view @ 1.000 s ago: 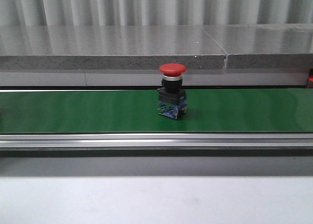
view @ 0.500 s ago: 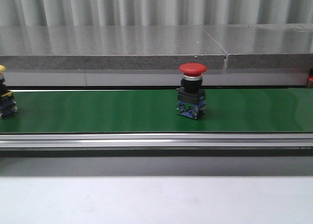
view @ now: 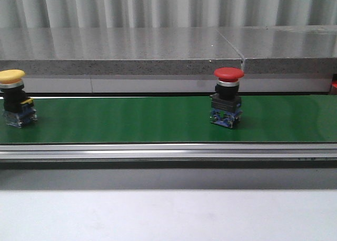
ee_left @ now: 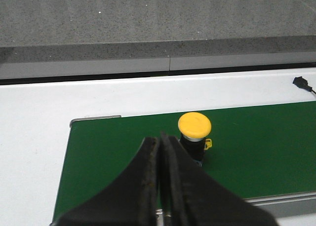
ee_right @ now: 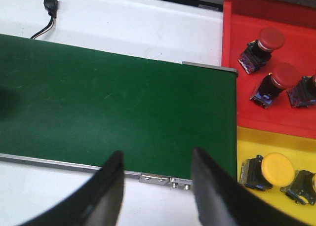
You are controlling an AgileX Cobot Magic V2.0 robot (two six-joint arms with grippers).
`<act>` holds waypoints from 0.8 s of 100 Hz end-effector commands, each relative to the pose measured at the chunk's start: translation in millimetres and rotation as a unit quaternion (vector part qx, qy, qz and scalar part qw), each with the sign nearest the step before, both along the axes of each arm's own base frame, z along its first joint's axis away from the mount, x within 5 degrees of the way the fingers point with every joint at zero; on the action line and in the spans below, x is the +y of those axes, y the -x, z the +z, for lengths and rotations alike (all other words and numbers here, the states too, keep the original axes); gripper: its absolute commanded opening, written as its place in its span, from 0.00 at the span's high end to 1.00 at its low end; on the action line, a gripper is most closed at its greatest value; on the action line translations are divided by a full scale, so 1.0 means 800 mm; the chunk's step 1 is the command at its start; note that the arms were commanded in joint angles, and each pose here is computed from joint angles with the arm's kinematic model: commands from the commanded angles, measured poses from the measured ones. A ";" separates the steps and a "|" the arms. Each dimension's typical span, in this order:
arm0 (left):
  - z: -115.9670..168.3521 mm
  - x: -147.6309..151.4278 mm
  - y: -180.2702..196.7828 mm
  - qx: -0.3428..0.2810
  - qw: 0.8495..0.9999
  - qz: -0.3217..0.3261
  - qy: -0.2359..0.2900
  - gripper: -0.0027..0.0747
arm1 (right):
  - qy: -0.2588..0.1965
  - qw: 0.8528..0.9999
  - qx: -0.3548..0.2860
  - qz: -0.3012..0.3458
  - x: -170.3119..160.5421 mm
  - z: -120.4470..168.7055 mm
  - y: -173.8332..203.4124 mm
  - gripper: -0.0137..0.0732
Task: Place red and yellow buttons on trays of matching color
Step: 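Grasp the red button at the belt's end with the right gripper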
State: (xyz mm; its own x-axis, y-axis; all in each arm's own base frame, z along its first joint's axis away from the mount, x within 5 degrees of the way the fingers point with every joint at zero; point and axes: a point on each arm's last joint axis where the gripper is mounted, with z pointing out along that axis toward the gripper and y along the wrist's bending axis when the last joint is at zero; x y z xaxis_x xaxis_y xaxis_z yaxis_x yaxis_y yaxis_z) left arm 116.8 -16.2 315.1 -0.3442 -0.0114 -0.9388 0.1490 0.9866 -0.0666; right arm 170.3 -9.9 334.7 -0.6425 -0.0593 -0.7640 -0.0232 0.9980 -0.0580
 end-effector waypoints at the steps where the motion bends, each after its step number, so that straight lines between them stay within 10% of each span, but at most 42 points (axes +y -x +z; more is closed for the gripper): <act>1: 0.021 0.001 -0.002 -0.053 0.998 0.008 0.012 0.99 | 0.007 0.999 -0.046 0.001 0.000 0.020 0.000 0.17; 80: 0.019 0.001 -0.003 -0.050 0.999 0.008 0.011 0.99 | -0.004 0.979 0.118 0.166 0.090 -0.054 -0.106 0.11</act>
